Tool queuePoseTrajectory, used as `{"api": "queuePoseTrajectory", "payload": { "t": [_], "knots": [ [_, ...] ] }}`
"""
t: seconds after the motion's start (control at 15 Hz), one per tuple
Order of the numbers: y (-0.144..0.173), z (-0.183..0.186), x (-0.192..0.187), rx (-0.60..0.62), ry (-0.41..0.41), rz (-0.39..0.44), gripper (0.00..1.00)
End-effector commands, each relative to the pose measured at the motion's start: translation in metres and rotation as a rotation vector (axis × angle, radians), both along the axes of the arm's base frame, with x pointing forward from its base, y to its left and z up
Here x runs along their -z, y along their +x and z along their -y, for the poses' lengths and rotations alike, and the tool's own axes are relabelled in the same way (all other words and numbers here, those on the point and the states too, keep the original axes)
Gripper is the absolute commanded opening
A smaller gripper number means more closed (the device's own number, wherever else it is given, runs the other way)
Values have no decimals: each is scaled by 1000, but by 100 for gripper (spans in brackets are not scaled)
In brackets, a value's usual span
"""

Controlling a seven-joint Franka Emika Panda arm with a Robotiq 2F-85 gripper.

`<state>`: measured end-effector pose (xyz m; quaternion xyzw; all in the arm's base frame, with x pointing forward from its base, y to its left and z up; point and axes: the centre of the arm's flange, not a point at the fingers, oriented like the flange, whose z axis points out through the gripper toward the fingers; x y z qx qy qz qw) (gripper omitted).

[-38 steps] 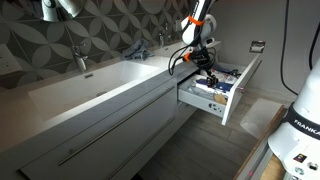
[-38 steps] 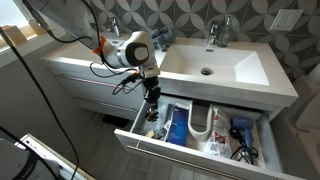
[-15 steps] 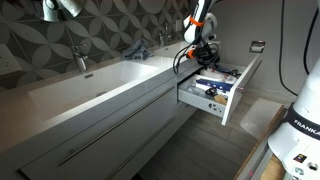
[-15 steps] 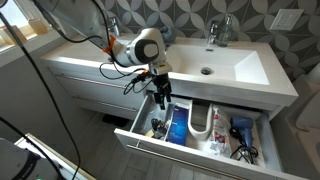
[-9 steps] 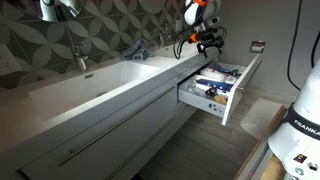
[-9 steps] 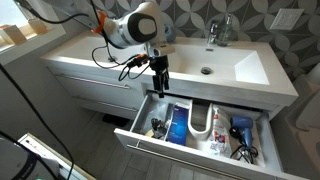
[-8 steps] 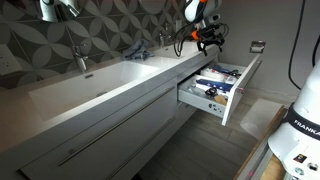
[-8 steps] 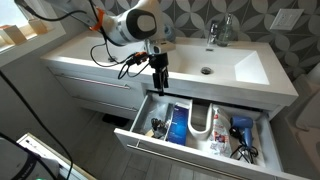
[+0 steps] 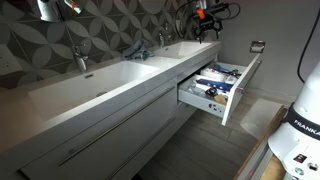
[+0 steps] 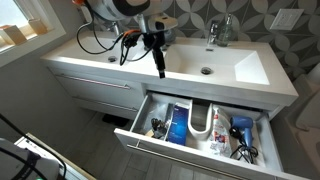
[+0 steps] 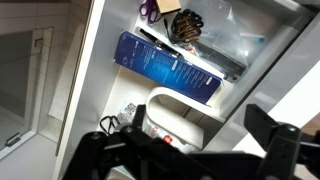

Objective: Remove the black object from on top of the sink and put it in the drawer

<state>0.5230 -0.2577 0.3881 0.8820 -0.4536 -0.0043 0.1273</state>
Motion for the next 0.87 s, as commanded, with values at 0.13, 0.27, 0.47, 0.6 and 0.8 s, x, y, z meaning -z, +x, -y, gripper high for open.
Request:
{"api": "queuePoseTrajectory", "payload": {
  "t": [0.13,0.27,0.47,0.6,0.8],
  "knots": [
    [-1,-18,-50,-283,136,34,100],
    [4,-26,-59,-388,177,30,100],
    [8,-37,-63,-550,232,4,100],
    [7,-41,-57,-507,195,12,100],
    [8,-43,-57,-540,203,5,100]
  ]
}}
